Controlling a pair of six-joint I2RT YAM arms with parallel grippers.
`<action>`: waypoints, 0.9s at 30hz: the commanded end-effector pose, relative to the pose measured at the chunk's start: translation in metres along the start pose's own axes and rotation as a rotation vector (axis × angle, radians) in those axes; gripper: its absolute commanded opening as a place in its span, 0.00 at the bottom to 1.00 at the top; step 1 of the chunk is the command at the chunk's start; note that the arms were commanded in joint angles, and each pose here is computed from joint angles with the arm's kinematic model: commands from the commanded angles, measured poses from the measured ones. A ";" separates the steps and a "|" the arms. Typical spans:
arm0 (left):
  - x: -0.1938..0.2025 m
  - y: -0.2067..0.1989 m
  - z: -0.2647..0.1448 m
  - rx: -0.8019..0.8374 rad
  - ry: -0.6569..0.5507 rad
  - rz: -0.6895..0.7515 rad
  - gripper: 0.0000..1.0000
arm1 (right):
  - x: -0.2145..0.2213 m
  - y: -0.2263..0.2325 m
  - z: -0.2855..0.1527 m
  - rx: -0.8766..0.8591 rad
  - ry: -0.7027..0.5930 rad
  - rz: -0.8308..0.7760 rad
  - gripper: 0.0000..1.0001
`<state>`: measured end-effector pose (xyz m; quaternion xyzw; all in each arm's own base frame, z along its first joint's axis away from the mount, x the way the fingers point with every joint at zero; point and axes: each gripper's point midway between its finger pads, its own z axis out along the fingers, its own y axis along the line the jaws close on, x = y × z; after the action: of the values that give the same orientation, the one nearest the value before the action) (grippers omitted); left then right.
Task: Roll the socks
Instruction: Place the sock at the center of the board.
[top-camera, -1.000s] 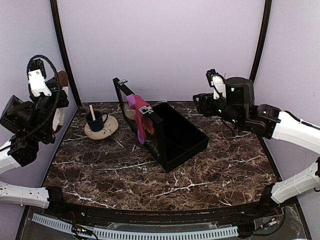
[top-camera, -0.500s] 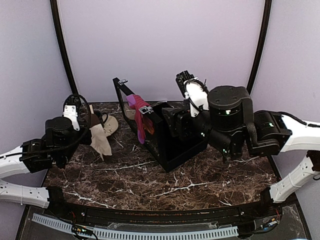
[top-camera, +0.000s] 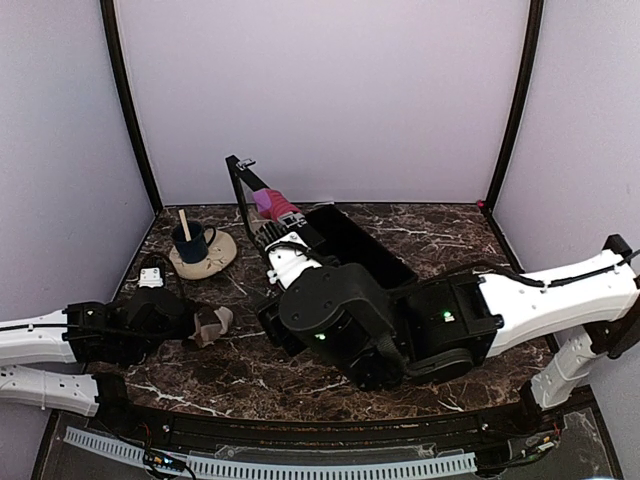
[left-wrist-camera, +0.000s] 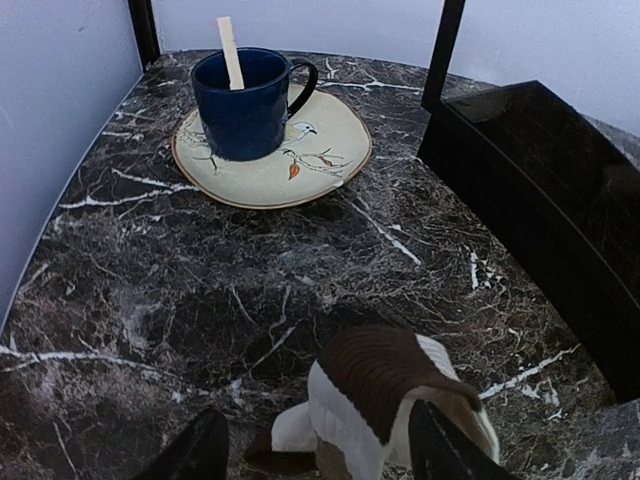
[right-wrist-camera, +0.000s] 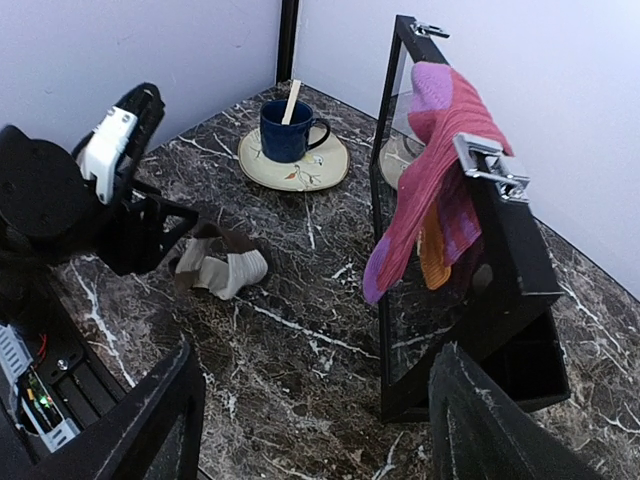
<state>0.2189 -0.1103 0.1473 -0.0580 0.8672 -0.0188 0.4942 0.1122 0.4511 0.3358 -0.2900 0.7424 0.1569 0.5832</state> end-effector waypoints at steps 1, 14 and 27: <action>0.007 0.018 -0.011 0.015 0.018 -0.176 0.68 | 0.001 0.006 0.007 0.048 -0.016 0.031 0.72; -0.060 0.002 -0.039 0.108 -0.131 -0.192 0.79 | 0.045 -0.012 0.076 0.135 0.020 -0.027 0.74; -0.078 -0.011 -0.041 0.142 -0.189 -0.175 0.79 | 0.054 -0.047 0.123 0.190 0.012 -0.060 0.74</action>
<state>0.2211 -0.1100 0.2240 -0.1055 0.8133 -0.1189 0.5596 0.2131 0.4654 0.2521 -0.2631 0.7562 0.0546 0.5966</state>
